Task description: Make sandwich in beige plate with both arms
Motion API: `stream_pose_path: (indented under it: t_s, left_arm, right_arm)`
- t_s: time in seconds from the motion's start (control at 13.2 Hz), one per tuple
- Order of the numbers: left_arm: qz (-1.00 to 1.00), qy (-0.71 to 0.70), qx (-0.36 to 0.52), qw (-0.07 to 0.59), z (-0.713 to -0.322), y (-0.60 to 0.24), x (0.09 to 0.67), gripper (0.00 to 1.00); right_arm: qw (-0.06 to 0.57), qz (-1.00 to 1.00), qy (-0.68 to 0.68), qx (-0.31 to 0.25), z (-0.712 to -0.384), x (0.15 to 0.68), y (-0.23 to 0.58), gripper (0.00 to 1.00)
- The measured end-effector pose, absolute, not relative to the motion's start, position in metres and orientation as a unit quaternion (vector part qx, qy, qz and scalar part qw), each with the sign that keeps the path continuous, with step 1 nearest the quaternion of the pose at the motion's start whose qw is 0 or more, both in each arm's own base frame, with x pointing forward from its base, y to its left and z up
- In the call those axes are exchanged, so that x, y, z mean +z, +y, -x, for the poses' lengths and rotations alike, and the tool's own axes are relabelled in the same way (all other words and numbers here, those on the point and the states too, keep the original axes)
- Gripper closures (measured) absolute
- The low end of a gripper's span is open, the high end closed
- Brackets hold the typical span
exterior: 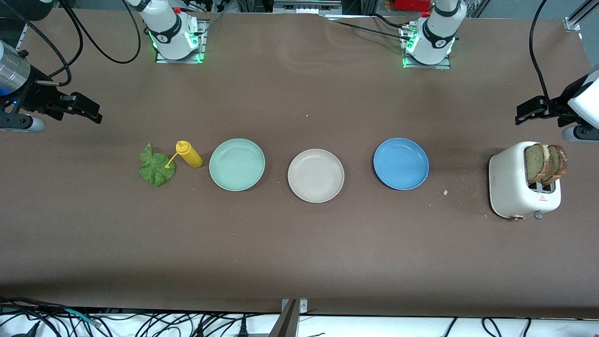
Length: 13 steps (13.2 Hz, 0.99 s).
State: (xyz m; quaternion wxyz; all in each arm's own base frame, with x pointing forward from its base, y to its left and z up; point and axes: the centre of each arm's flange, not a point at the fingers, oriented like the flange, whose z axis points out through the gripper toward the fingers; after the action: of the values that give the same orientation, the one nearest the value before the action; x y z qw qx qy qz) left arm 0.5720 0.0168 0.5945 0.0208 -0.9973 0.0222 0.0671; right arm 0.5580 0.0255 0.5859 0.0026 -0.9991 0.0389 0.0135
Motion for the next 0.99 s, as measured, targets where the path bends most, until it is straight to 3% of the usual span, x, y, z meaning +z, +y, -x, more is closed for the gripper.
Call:
stream_pose_path:
  t_s: [0.99]
  left_arm:
    - [0.997,0.025,0.065,0.021,-0.5726,0.0135,0.5948,0.00]
  right_arm:
    - [0.003,0.999,0.039,0.014,-0.5580,0.5859,0.0255,0.00]
